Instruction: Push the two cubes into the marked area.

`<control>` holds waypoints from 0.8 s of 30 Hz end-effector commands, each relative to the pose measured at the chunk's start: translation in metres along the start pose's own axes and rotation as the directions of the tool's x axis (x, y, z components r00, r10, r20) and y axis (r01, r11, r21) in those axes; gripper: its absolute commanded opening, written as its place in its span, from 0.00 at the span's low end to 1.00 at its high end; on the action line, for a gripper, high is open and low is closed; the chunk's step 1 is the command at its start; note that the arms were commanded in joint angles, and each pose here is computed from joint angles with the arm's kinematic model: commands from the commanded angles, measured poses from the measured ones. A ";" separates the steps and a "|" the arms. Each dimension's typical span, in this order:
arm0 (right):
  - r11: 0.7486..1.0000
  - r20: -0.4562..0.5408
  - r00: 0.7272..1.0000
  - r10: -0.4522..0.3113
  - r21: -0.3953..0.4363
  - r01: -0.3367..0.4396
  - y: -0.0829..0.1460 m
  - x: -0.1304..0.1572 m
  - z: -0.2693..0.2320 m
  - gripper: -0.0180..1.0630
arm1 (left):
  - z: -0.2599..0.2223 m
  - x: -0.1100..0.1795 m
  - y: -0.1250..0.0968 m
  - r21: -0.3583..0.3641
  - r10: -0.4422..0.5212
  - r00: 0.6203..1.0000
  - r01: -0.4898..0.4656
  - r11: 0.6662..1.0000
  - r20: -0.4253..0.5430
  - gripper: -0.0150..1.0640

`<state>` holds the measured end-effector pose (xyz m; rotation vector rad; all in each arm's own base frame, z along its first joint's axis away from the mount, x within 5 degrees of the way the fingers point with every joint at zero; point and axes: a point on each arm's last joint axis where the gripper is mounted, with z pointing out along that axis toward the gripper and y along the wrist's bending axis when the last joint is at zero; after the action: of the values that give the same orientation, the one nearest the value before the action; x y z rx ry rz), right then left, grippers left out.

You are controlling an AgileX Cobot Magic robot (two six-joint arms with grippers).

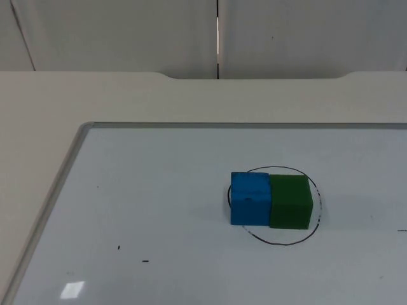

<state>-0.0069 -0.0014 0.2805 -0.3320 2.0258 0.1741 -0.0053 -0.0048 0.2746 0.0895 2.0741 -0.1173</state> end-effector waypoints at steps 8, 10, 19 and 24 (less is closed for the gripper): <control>1.000 -0.001 1.000 -0.010 0.005 0.010 0.000 0.001 0.000 0.02 | 0.000 0.000 0.000 -0.007 -0.001 1.000 0.001 1.000 0.010 0.01; 1.000 -0.001 1.000 -0.010 0.005 0.010 0.000 0.001 0.000 0.02 | 0.000 0.000 0.000 -0.007 -0.001 1.000 0.001 1.000 0.010 0.01; 1.000 -0.001 1.000 -0.008 0.011 0.008 -0.001 0.001 0.000 0.23 | 0.000 0.000 0.000 -0.007 -0.001 1.000 0.001 1.000 0.010 0.01; 1.000 -0.001 1.000 -0.006 0.011 0.006 -0.001 0.001 0.000 0.55 | 0.000 0.000 0.000 -0.007 -0.001 1.000 0.001 1.000 0.010 0.09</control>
<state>-0.0067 -0.0020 0.2805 -0.3315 2.0254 0.1648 -0.0053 -0.0048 0.2746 0.0914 2.0740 -0.1161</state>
